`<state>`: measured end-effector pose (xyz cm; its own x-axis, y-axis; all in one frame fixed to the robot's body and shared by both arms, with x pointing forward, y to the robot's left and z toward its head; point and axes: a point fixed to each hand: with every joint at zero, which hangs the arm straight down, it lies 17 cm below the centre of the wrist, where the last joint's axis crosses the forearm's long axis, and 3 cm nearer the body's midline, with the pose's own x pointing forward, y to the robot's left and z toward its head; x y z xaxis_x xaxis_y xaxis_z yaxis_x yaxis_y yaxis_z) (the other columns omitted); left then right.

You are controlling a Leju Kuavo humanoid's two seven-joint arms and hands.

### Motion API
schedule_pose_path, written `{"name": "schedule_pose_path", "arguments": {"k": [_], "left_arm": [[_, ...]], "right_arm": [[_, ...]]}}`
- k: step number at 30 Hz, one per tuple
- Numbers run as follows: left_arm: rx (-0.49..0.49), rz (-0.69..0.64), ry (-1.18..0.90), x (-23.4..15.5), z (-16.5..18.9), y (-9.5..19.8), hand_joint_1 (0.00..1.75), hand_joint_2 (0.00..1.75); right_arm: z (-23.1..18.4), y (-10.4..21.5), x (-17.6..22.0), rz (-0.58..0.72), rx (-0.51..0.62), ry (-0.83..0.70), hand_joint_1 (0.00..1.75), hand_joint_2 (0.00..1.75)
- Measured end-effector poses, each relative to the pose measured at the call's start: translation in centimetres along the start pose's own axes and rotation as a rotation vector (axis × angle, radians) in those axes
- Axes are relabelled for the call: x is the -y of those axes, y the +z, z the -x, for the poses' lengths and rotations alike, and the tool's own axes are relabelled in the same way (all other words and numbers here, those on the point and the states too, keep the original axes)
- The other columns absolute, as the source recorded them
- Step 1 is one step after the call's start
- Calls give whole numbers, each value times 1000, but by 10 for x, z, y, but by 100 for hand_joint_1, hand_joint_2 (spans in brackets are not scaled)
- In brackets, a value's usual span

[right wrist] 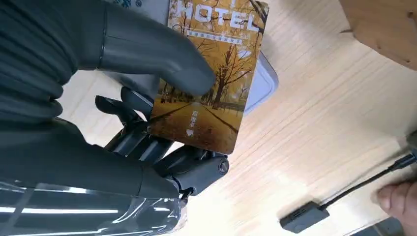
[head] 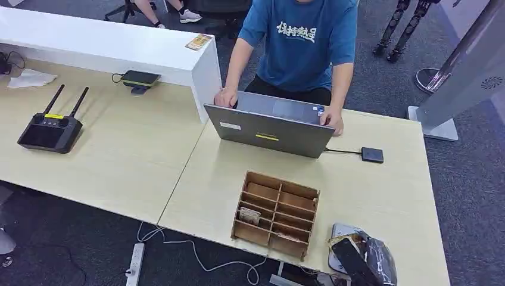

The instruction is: Pass the card to the sensor for recognition and then transmit it.

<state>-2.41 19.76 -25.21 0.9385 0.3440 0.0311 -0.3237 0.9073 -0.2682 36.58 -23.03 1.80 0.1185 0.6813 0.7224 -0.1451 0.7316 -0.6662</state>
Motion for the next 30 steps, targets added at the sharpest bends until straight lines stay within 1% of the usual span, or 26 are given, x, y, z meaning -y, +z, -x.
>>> {"name": "schedule_pose_path", "arguments": {"k": [7,18,23,30], "left_arm": [[-4,-3,-4,-1,1,0,0,0],[-6,-2,-7,-1,1,0,0,0],[-5,-4,-4,-2,2,1,0,0],[0,-5,-11,-3,3,1,0,0]], "right_arm": [[0,-8,-7,-40,-4,75,175,175],[-4,-14,-8,-52,13,108,175,175],[-14,-16,8,39,67,120,175,175],[-50,-13,29,148,189,79,175,175]]}}
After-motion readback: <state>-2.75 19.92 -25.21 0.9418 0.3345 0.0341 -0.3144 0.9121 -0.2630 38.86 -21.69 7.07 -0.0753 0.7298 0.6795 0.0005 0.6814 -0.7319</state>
